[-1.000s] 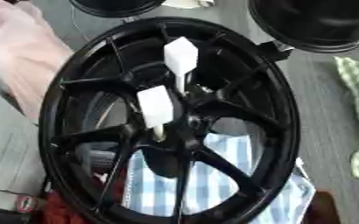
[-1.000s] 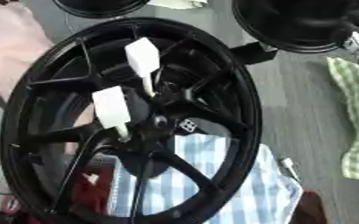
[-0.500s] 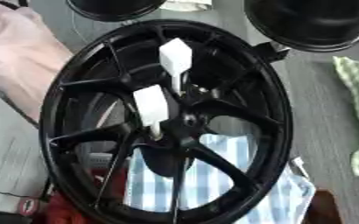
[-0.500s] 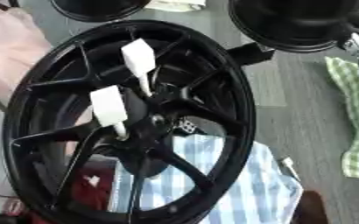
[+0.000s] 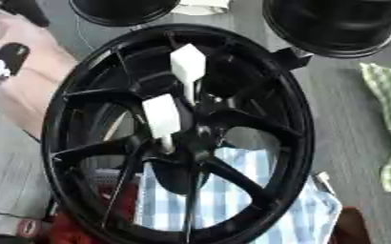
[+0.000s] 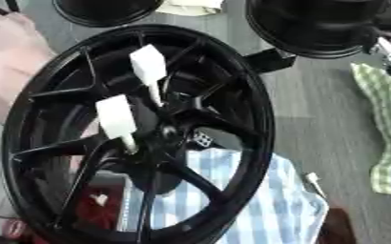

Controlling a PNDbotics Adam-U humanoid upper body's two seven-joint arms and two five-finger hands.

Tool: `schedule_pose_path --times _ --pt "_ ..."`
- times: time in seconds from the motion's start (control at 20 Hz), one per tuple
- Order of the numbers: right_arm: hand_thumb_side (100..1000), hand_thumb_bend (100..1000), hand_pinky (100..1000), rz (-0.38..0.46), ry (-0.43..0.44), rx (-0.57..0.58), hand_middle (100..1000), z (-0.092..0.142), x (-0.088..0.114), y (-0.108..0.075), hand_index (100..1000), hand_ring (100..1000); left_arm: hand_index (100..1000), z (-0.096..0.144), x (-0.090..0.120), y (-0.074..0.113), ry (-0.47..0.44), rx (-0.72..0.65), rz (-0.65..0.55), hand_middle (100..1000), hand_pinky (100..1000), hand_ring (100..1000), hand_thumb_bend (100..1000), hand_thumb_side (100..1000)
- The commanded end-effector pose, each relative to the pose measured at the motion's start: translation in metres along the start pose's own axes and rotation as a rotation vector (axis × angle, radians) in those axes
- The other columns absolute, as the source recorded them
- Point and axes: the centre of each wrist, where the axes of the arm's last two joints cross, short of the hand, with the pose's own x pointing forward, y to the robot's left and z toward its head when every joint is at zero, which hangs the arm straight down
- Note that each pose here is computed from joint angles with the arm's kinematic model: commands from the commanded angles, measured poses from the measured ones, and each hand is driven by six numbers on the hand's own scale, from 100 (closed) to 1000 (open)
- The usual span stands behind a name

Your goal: Pull the pin out of the wheel hub.

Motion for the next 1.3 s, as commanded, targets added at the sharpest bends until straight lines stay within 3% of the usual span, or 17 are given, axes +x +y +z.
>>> schedule_pose_path --times 0.05,0.4,0.95,1.3 --pt "222 358 879 0.043 -0.019 0.013 733 -0.003 0.01 -0.006 708 744 789 -0.003 -0.002 0.015 -0.014 -0.134 -0.075 699 751 757 100 622" --pt "222 357 878 0.042 -0.015 0.021 733 -0.003 0.008 -0.005 709 744 804 -0.031 -0.021 0.028 -0.04 -0.243 -0.061 717 757 770 100 662" --pt "223 355 879 0.04 -0.003 0.038 734 -0.003 0.005 -0.003 709 744 865 -0.09 -0.06 0.017 -0.072 -0.269 0.021 772 786 822 100 680" --pt "225 347 879 0.035 -0.002 0.045 734 -0.003 0.005 -0.002 709 743 899 -0.123 -0.069 0.007 -0.086 -0.278 0.087 805 814 853 224 596"
